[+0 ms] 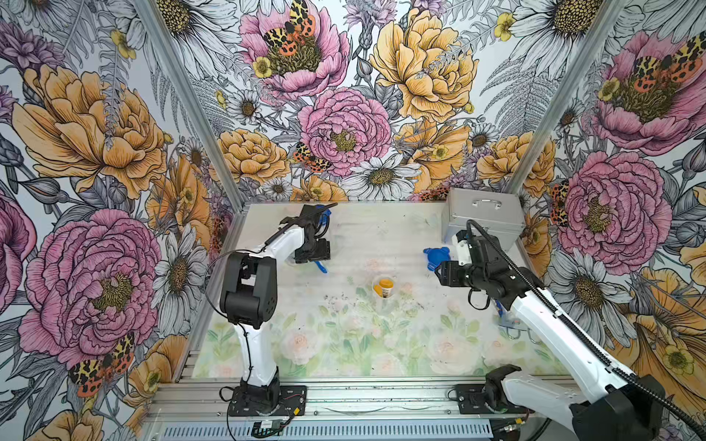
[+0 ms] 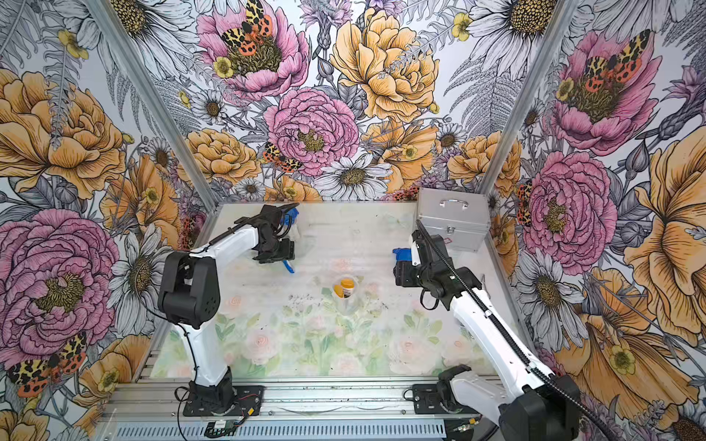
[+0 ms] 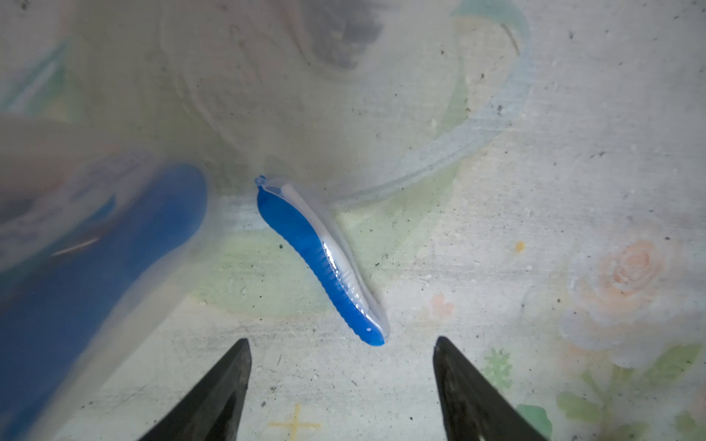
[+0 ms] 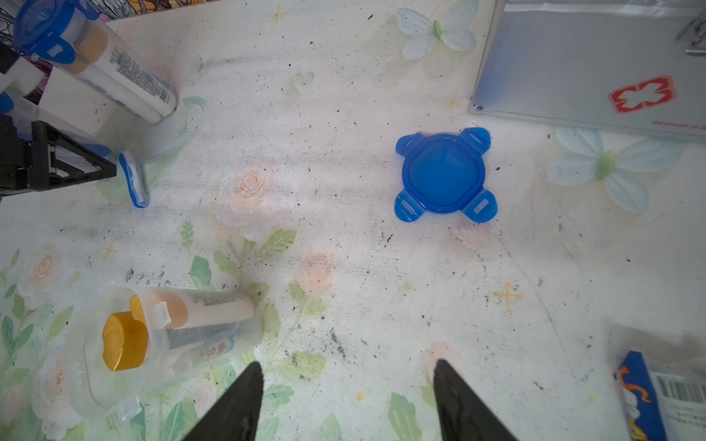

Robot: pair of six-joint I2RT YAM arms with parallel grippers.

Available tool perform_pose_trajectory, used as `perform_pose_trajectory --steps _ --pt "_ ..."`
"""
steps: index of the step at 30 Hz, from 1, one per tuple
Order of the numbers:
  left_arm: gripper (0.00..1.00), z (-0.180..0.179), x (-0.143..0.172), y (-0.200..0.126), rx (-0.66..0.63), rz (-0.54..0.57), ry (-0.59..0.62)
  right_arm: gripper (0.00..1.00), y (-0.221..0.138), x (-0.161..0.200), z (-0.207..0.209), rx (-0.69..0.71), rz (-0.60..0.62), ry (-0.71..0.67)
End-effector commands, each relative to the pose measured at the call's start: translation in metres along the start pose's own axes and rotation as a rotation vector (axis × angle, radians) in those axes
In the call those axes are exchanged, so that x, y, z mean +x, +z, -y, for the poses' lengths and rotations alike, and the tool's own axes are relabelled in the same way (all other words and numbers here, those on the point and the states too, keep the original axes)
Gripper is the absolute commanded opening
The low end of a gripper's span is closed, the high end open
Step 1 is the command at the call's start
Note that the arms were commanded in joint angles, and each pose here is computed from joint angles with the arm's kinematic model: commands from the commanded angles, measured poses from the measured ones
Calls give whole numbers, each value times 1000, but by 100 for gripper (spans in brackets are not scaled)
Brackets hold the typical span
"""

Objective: Pack away toiletry kits
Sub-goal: Pick up the toiletry item from the center of the board.

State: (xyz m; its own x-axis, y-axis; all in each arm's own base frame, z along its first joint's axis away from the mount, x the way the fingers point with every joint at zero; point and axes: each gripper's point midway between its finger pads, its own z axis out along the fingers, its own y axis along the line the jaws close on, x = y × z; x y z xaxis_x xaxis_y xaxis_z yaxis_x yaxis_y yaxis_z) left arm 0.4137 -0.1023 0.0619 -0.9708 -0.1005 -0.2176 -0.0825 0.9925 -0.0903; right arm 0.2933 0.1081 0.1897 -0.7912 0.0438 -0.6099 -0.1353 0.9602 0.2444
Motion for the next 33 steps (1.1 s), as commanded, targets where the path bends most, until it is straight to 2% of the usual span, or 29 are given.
perform_pose_trajectory --steps 1,9,14,22,26,33 --pt "71 6 3 14 -24 -29 -30 70 -8 -21 -5 -9 61 -13" --pt "62 14 20 43 -98 -81 -17 71 -10 -21 -4 -4 70 -12" --pt "60 14 23 51 -133 -81 -4 71 -12 -19 -3 -5 73 -10" --pt "59 -2 16 54 -151 -78 -116 70 -15 -16 -3 -11 78 -2" --pt "52 -1 18 60 -161 -88 -109 70 -16 -14 -3 -9 82 -3" --pt "26 6 30 64 -160 -111 -88 71 -16 -10 -4 -26 75 6"
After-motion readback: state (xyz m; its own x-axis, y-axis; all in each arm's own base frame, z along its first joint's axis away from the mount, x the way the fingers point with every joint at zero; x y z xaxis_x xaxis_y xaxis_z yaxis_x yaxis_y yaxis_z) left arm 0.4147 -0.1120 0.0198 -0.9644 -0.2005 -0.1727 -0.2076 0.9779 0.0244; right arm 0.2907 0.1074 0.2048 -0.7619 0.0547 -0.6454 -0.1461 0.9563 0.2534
